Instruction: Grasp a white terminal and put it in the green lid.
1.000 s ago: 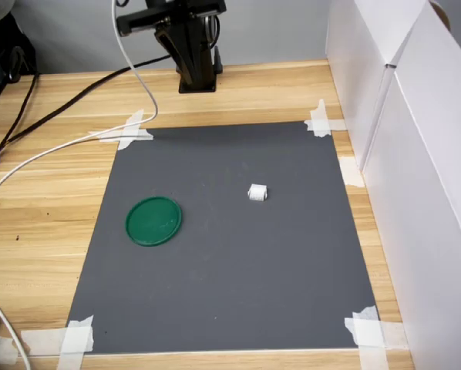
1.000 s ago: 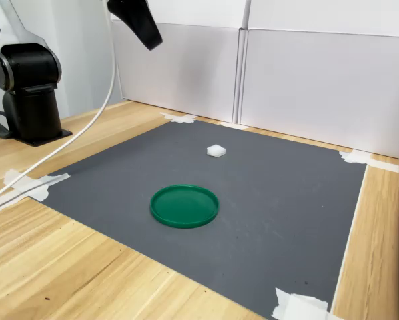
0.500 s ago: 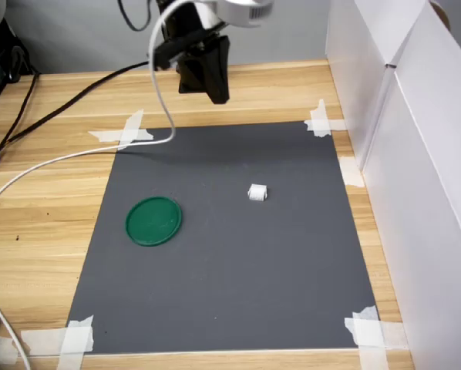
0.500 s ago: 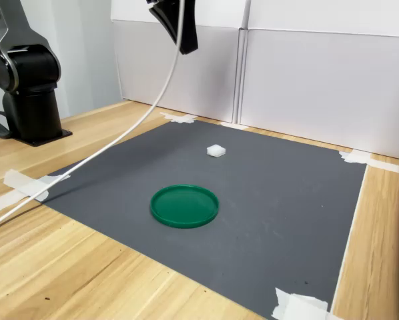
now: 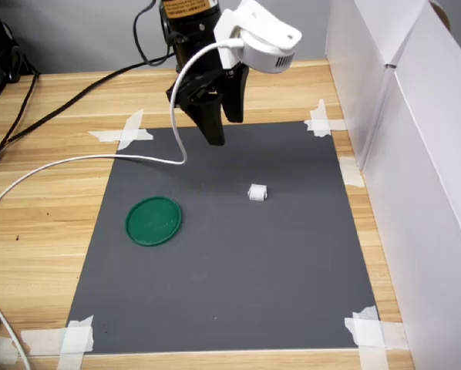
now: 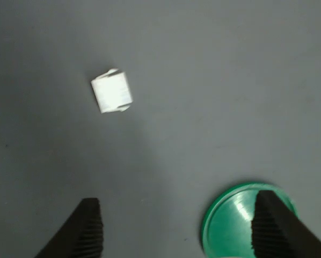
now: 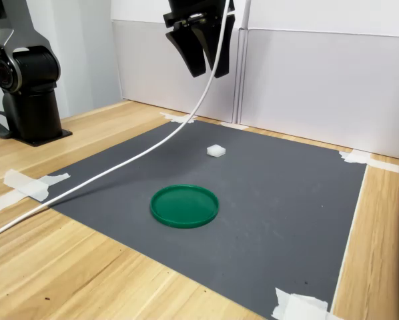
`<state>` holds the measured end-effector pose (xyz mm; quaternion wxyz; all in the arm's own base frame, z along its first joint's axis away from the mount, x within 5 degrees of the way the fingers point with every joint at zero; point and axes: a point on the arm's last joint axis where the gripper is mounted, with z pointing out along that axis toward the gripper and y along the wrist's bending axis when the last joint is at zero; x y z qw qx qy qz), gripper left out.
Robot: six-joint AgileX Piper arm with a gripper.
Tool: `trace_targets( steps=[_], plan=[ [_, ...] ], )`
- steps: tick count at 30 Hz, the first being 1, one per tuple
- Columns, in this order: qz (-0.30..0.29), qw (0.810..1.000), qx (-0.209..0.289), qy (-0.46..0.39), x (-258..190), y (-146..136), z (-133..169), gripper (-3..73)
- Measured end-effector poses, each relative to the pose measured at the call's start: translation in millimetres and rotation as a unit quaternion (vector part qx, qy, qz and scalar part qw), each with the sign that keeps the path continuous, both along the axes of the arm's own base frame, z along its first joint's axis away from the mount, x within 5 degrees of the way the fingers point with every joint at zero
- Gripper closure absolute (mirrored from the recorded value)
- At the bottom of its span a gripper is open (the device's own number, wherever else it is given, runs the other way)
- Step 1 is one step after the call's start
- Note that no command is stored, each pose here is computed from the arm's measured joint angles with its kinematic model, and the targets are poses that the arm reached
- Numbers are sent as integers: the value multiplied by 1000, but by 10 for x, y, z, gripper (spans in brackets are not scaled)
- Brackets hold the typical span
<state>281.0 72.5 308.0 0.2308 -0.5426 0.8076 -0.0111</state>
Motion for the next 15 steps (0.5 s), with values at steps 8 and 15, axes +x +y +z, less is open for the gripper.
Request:
trace_targets(
  steps=[8,15],
  plan=[
    [37,998,13,48,-105,132,-14,-17],
    [66,997,-26,34,-133,307,-46,-20]
  ],
)
